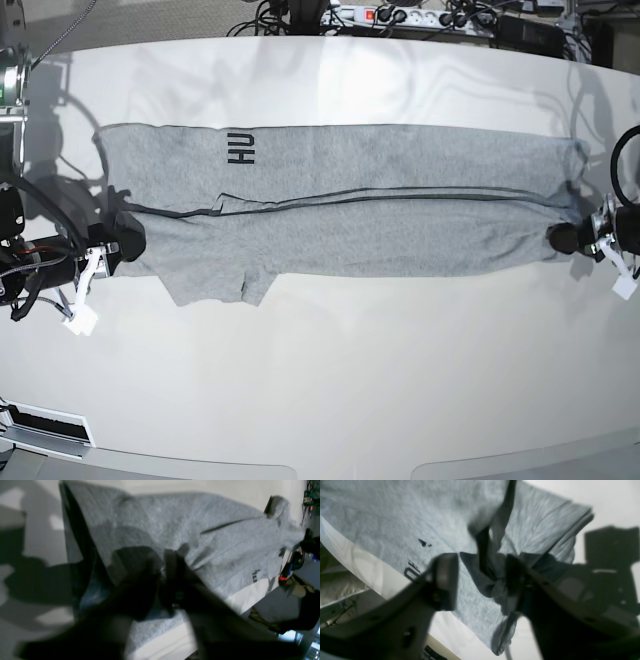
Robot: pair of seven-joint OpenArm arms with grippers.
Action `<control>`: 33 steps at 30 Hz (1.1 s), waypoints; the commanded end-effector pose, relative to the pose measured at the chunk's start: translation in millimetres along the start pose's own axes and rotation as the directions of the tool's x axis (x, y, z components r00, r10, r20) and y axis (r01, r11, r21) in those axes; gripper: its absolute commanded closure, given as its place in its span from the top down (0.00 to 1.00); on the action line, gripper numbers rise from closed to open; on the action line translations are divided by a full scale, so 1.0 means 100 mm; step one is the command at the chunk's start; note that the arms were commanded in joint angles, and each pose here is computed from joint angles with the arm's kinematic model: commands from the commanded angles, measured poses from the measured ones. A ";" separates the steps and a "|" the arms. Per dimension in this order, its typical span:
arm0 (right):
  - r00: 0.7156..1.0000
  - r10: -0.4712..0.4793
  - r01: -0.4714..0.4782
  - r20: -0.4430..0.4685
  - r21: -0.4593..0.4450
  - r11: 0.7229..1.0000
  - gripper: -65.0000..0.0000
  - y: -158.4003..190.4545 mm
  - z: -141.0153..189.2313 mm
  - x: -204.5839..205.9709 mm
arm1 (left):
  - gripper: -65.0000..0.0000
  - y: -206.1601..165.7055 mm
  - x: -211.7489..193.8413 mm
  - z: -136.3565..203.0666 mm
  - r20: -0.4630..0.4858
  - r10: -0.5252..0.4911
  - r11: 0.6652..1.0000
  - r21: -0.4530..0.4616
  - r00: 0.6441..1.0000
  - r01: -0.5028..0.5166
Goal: Layout the t-shirt on the table in an organized manner, then fold the t-shirt properly
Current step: 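Release the hem and regrasp the folded fabric with the right gripper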
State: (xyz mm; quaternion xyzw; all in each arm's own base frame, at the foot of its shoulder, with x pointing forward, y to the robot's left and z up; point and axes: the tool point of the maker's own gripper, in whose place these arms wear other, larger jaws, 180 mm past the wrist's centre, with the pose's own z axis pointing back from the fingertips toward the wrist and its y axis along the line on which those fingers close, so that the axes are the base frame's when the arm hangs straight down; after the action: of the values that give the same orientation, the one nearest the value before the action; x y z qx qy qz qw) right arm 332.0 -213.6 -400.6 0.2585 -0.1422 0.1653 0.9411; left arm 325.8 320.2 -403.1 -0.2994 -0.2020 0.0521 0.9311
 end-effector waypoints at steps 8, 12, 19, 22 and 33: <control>0.980 0.052 -0.042 0.191 -0.053 0.998 0.58 -0.05 0.34 0.66 | 0.49 0.10 0.32 0.16 0.111 -0.070 0.996 0.071 0.991 0.063; 0.935 0.032 0.003 0.352 -0.098 0.995 0.58 -0.10 0.34 0.97 | 0.49 0.11 0.32 0.15 0.112 -0.075 0.995 0.076 0.991 0.067; 0.941 0.090 0.004 0.325 -0.278 0.960 0.58 -0.12 -0.13 1.03 | 0.49 0.11 0.24 0.12 0.074 -0.075 0.995 0.078 0.994 0.070; 0.945 0.079 0.008 0.317 -0.265 0.964 0.58 -0.01 -0.36 1.03 | 0.49 0.09 0.22 0.08 0.070 -0.073 0.995 0.071 0.995 0.068; 0.955 0.027 0.063 0.295 -0.291 0.955 0.58 -0.08 -0.74 0.84 | 0.49 0.17 -0.22 -0.09 -0.003 -0.027 0.998 0.062 1.000 0.027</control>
State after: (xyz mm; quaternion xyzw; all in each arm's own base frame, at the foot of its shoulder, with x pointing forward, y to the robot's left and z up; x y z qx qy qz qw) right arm 402.8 -155.7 -456.9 0.1404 -0.2681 0.0924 0.9486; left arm 302.1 313.9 -439.7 -0.2750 -0.1880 0.0518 0.9415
